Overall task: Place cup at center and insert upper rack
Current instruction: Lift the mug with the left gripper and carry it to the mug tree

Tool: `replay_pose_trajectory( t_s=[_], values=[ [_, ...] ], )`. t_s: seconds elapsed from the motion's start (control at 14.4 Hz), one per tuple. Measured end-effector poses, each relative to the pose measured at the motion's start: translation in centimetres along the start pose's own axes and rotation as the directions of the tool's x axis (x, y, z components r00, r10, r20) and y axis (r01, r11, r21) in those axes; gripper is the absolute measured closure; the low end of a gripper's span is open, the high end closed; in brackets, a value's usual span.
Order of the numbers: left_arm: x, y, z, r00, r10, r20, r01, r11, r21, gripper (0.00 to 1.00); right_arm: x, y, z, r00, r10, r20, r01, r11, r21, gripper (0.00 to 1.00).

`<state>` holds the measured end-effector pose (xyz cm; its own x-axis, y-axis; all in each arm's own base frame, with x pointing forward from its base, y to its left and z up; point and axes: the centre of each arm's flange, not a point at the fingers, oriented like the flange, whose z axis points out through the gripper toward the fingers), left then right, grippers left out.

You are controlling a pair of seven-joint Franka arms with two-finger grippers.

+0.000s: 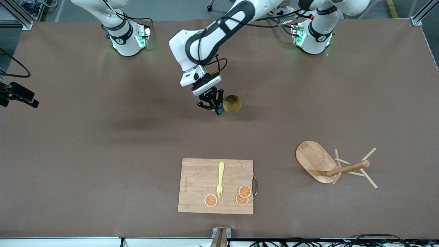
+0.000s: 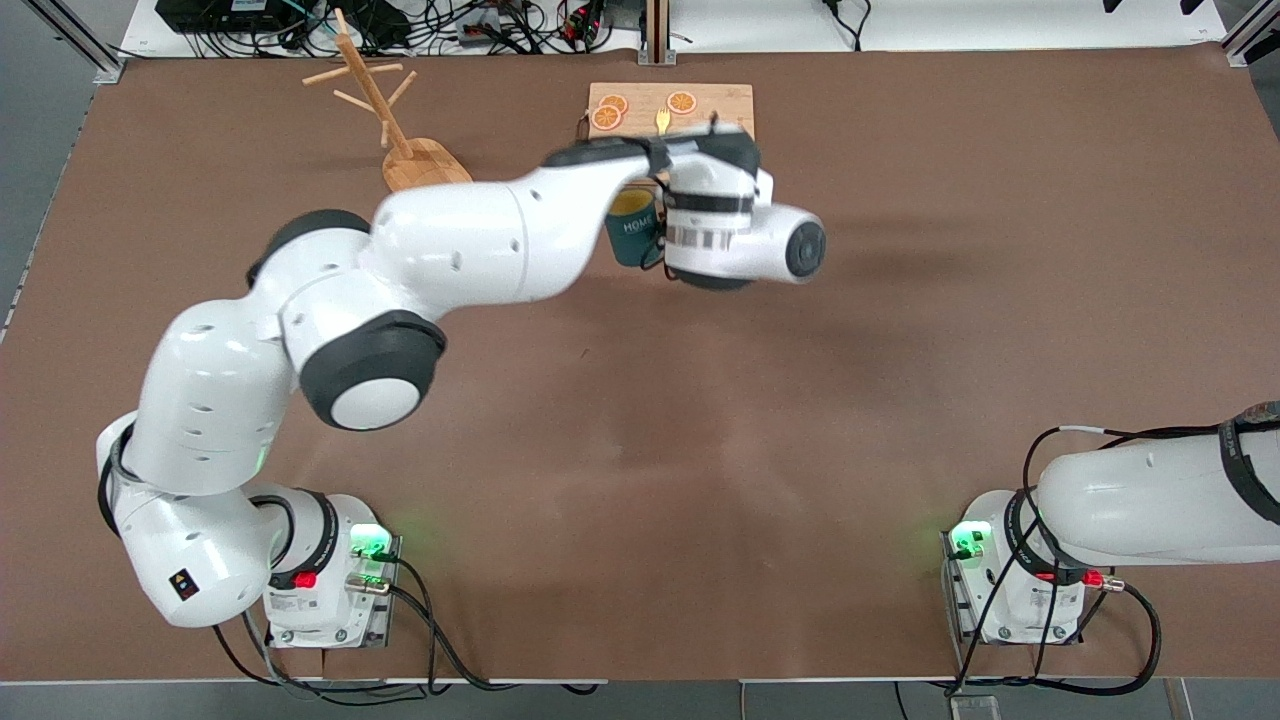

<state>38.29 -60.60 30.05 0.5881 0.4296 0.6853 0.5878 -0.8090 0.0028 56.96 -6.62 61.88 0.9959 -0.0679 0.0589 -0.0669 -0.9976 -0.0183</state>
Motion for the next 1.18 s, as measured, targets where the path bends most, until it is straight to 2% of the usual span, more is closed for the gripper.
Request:
replay_pose_trajectory(
  t_s=[0.14,0.28,0.49,0.62,0.83,1.18],
  values=[
    [6.6,-0.2,-1.8,0.991,-0.075,0.108,0.072,0.997,0.029,0.95,0.0,0.0,0.0,1.0,0.0,-0.001,0.0,1.0,0.0,0.0],
    [13.5,-1.0,-2.9,0.968,-0.141,0.209,0.133,0.99,0.055,0.95,0.0,0.0,-0.1,1.0,-0.001,-0.002,0.001,1.0,0.0,0.0],
    [22.4,-3.0,-2.7,0.907,-0.234,0.351,0.212,0.972,0.1,0.95,0.0,-0.2,-0.4,1.0,-0.004,-0.008,0.004,1.0,0.0,0.0],
    [27.0,-4.4,-1.9,0.868,-0.274,0.414,0.246,0.962,0.121,0.95,0.0,-0.4,-0.6,1.0,-0.008,-0.012,0.008,1.0,0.0,0.0],
    [32.6,-6.7,0.1,0.785,-0.367,0.5,0.323,0.93,0.176,0.95,0.0,-0.6,-0.8,1.0,-0.011,-0.017,0.011,1.0,0.0,0.0],
    [41.0,-12.2,3.1,0.64,-0.408,0.651,0.372,0.906,0.203,0.95,0.0,-0.6,-0.9,1.0,-0.011,-0.018,0.012,1.0,0.0,0.0]
  ],
)
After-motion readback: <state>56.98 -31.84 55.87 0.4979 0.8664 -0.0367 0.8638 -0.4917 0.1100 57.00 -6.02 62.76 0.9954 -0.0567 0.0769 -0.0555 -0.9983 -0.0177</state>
